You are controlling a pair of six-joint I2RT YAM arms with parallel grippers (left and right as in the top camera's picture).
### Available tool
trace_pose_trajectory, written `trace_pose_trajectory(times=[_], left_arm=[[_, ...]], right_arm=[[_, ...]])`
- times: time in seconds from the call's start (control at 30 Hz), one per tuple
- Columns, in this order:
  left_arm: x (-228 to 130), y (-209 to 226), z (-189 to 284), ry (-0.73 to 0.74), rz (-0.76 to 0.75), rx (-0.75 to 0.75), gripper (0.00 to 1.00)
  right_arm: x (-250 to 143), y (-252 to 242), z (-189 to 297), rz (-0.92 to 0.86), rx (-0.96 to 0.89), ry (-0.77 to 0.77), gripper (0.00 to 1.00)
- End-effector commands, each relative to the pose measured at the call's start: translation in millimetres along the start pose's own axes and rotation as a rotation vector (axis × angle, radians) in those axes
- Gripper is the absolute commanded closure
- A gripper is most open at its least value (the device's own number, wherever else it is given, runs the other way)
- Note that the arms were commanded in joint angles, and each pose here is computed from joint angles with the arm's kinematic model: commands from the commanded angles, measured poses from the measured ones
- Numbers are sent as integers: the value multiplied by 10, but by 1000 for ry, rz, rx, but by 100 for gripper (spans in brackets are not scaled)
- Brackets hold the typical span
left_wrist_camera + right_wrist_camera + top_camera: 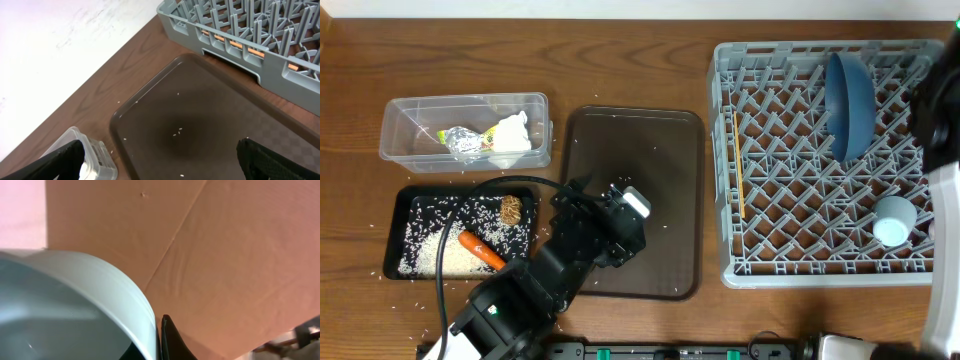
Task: Sort waste into correct bins and load items into the dishwasher rack
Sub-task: 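Carry the light-blue bowl with right gripper rightward over the rack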
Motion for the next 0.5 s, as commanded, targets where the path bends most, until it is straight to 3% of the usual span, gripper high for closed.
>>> trace_pose_trajectory(times=[0.0,0.47], left_arm=[[65,61,47,-20,24,26,2],[65,61,47,-20,24,26,2]], right_arm=[[-48,176,-275,234,-13,31,99],[-487,951,-1297,523,-74,107,99]])
Point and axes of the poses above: each gripper's point midway between its finger pads, its own z axis back along the fingers, its own y axis along the line the jaws close on, x = y × z, the point moved 7 cm from there along z, back along the fingers, and after that the axes turned 2 degrees about z, right-handed, at the moved point
